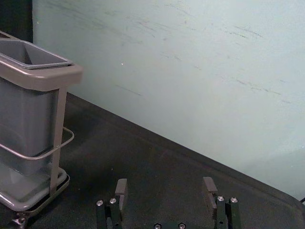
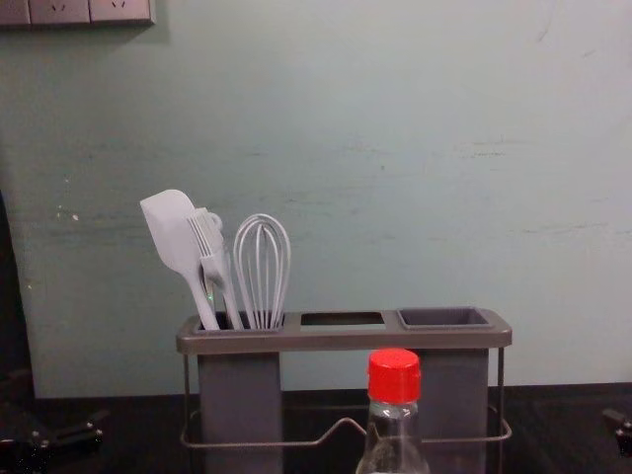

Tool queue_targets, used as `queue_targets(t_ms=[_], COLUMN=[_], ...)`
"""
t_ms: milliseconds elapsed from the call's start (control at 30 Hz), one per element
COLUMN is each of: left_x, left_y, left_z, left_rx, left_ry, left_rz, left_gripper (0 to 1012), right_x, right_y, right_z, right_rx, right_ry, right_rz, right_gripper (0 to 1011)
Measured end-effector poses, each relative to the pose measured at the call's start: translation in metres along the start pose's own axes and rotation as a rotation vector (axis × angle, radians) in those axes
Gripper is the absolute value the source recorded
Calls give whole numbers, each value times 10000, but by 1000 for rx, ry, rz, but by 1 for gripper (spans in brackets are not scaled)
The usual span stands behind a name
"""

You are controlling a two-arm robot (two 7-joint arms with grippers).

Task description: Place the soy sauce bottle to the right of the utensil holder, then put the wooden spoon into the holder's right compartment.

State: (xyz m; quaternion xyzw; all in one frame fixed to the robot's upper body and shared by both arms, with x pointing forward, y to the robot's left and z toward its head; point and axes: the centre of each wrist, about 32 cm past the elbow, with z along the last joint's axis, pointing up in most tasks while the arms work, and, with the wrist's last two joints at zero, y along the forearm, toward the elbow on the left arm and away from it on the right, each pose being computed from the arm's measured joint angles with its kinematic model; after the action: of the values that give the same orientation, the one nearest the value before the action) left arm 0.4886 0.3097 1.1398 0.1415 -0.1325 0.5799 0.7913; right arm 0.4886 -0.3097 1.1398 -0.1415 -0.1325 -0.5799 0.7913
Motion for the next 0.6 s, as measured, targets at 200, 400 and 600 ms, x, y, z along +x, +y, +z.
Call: queue_targets(t_ms=[200, 400, 600], left_x=[0, 0, 0], left_y=[0, 0, 0], left_z=[0, 0, 0], left_rx=[0, 0, 0], left_ry=[0, 0, 0], left_rz=[0, 0, 0], left_gripper=[1005, 1005, 1005], right_x=[0, 0, 0], right_y=[0, 0, 0], right_z=[0, 0, 0], right_rx=[0, 0, 0], right_ry=[0, 0, 0], right_rz=[0, 0, 0], right_gripper=[1003, 1003, 1003])
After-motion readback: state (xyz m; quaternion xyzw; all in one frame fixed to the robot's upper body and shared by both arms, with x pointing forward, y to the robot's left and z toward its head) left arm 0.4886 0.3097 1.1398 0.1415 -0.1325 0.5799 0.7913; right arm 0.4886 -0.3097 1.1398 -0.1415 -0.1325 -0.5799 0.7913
